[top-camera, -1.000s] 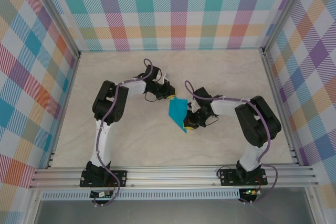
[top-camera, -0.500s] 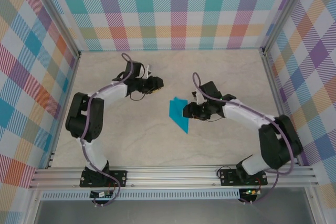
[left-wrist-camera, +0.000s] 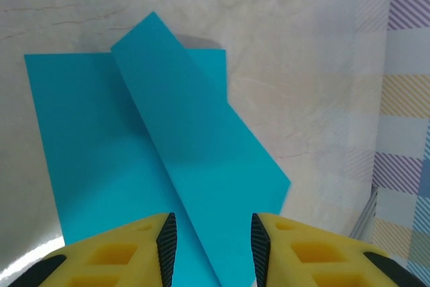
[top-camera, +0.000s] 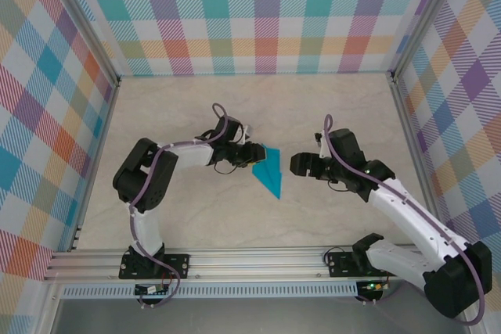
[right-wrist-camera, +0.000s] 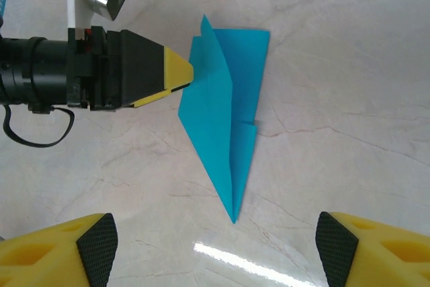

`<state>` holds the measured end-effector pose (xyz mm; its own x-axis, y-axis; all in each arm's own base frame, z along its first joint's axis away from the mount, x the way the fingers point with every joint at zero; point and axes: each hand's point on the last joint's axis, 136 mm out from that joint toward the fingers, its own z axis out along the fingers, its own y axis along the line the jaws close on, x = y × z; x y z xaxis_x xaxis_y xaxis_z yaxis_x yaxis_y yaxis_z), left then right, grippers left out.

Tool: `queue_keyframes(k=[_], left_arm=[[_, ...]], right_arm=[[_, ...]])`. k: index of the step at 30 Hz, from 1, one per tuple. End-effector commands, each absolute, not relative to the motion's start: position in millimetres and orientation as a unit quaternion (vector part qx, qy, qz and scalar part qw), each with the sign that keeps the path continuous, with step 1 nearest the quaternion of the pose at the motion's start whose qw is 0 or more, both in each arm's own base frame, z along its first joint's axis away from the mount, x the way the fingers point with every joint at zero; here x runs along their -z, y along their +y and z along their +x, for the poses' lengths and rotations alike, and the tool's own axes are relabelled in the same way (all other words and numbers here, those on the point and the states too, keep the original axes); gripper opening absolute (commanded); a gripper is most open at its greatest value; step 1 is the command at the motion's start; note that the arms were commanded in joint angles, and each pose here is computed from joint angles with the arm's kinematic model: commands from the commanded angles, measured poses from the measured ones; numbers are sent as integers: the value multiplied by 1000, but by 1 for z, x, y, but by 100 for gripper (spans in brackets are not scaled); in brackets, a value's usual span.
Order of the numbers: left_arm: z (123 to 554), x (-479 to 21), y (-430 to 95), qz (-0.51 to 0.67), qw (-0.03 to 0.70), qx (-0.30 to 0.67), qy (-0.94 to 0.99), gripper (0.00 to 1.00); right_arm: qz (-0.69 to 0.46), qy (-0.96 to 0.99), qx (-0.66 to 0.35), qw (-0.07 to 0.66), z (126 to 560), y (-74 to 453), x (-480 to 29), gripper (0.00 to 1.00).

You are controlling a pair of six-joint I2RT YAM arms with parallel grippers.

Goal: Fold a paper plane with a square sheet of paper (fold left side to right side)
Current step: Turn over the paper at the center of the table.

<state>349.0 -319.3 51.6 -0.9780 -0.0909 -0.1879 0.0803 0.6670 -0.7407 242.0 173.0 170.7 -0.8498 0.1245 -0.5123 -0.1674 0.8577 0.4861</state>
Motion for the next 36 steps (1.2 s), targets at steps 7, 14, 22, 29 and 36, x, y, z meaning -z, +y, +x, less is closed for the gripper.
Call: queue_keyframes(k=[7, 14, 22, 29, 36], left_arm=[[360, -45, -345, 7, 103, 413, 905, 41], [366, -42, -357, 8, 98, 417, 903, 40], [372, -66, -366, 20, 121, 437, 891, 20], [375, -119, -362, 37, 170, 452, 875, 8], [380, -223, -341, 44, 261, 476, 839, 6]], right_arm=[[1, 930, -243, 274, 234, 159, -167, 82], [1, 930, -242, 278, 233, 158, -168, 83], [-3, 915, -315, 253, 231, 176, -169, 98], [24, 871, -447, 203, 238, 184, -174, 100], [4, 814, -553, 178, 240, 193, -199, 99]])
